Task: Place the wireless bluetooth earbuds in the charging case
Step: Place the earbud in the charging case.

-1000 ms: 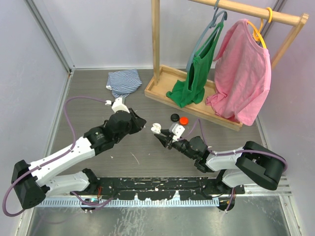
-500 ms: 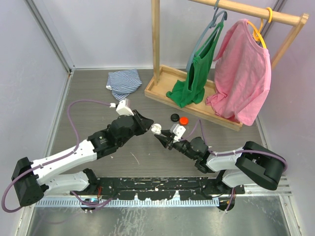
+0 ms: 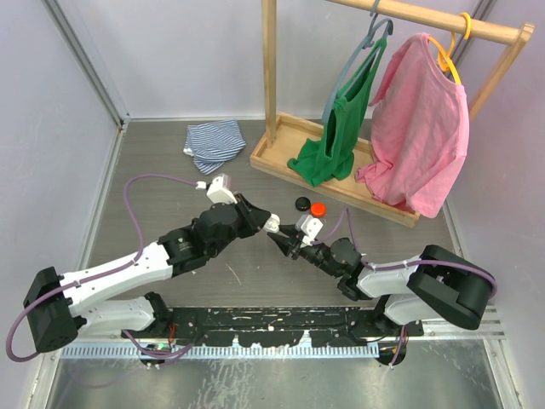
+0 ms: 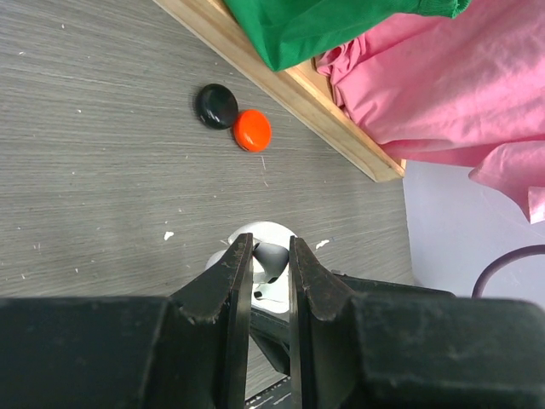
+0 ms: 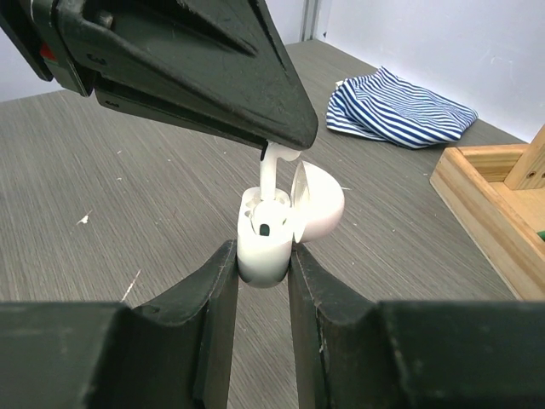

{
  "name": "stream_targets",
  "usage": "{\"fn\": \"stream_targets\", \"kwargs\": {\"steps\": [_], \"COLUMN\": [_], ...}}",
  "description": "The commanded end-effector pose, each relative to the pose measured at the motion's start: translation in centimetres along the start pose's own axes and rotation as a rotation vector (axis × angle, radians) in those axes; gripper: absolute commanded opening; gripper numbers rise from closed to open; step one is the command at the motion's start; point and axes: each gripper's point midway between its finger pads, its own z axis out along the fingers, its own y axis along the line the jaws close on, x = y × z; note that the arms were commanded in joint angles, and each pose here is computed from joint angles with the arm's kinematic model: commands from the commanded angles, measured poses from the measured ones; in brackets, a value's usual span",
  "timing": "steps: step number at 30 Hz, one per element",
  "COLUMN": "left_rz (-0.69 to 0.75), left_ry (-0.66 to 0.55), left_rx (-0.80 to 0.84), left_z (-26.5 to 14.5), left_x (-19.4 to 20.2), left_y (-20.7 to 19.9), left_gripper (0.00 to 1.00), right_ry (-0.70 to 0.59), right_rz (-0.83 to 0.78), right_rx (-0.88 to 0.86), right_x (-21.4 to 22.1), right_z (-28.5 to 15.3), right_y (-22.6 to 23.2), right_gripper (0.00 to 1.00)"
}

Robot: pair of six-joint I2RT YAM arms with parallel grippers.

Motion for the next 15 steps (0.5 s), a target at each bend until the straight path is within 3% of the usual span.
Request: {"fn": "stream_targets", "kwargs": {"steps": [1,15], "left_rz": [-0.030,-0.011], "left_ry": [-0.053,-0.033], "left_rx": [0.021,-0.019], "left_z": [0.13,0.11], "left_x": [-0.89,-0.24], "left_y": [-0.84,0.04], "left_gripper": [0.10,0.10], "right_ry": [-0.086,-0.092], "right_rz": [0.006,0.006], "right_rx": [0.033,0.047], "right_x": [-2.15,-2.27], "right_z": [0.11,-0.06], "right_y": [-0.66,-0.94], "right_gripper": [0.01,0.01]}}
